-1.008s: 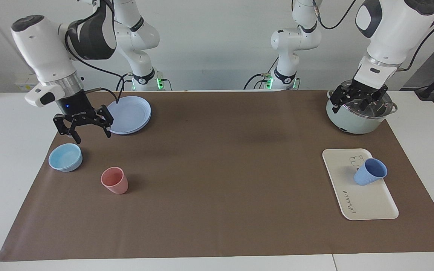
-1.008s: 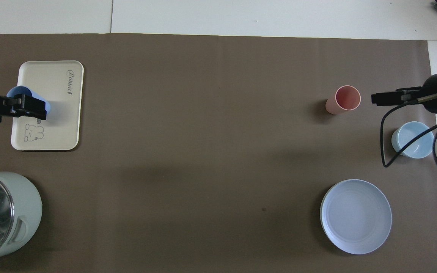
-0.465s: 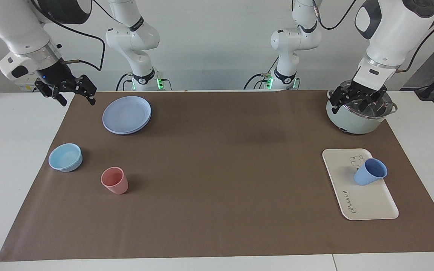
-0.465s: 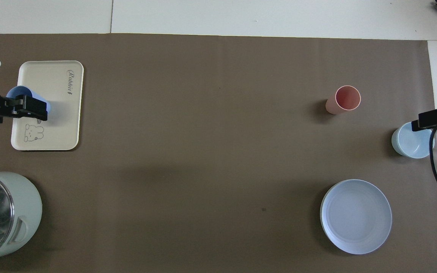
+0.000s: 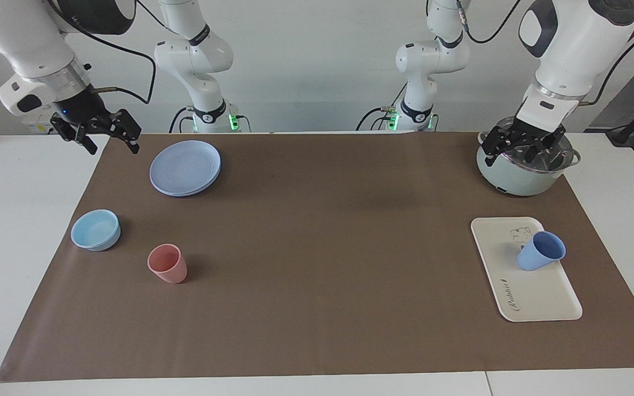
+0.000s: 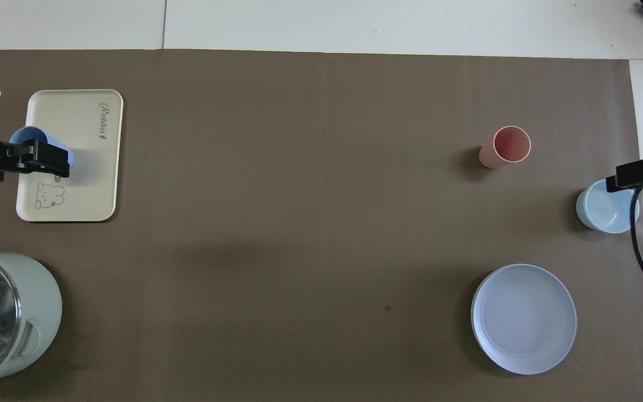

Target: Place cup on tray

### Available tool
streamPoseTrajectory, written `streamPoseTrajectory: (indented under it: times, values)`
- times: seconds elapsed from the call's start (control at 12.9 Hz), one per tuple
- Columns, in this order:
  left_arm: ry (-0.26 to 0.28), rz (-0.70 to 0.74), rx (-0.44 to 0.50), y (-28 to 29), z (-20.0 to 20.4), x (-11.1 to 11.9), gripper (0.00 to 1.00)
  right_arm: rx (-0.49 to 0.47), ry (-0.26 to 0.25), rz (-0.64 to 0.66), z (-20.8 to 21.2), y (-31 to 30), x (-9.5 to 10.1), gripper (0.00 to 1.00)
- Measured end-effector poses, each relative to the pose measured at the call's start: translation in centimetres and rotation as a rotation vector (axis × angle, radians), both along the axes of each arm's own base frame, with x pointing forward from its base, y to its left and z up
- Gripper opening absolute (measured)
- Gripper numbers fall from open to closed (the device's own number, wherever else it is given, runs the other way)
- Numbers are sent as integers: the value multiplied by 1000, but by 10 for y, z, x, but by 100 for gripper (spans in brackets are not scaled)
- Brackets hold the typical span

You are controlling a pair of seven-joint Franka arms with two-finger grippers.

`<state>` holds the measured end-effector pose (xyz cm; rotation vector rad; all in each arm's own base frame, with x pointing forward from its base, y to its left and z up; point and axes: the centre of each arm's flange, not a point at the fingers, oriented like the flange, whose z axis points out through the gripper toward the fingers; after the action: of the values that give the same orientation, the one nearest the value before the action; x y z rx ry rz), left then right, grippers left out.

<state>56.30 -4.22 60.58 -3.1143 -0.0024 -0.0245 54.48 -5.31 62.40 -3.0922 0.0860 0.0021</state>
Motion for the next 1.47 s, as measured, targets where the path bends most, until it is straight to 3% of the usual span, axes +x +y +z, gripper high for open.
streamPoseTrajectory:
  times: [0.31, 0.7, 1.47]
  values:
    - [-2, 0, 0, 0, 0, 0, 100, -45, -5, 26, 22, 15, -3, 100]
    - [-7, 0, -1, 0, 0, 1, 100, -42, 40, -5, 6, 14, -5, 100]
    - [-19, -2, -2, -1, 1, 2, 100, -53, 34, 15, 10, 31, -6, 100]
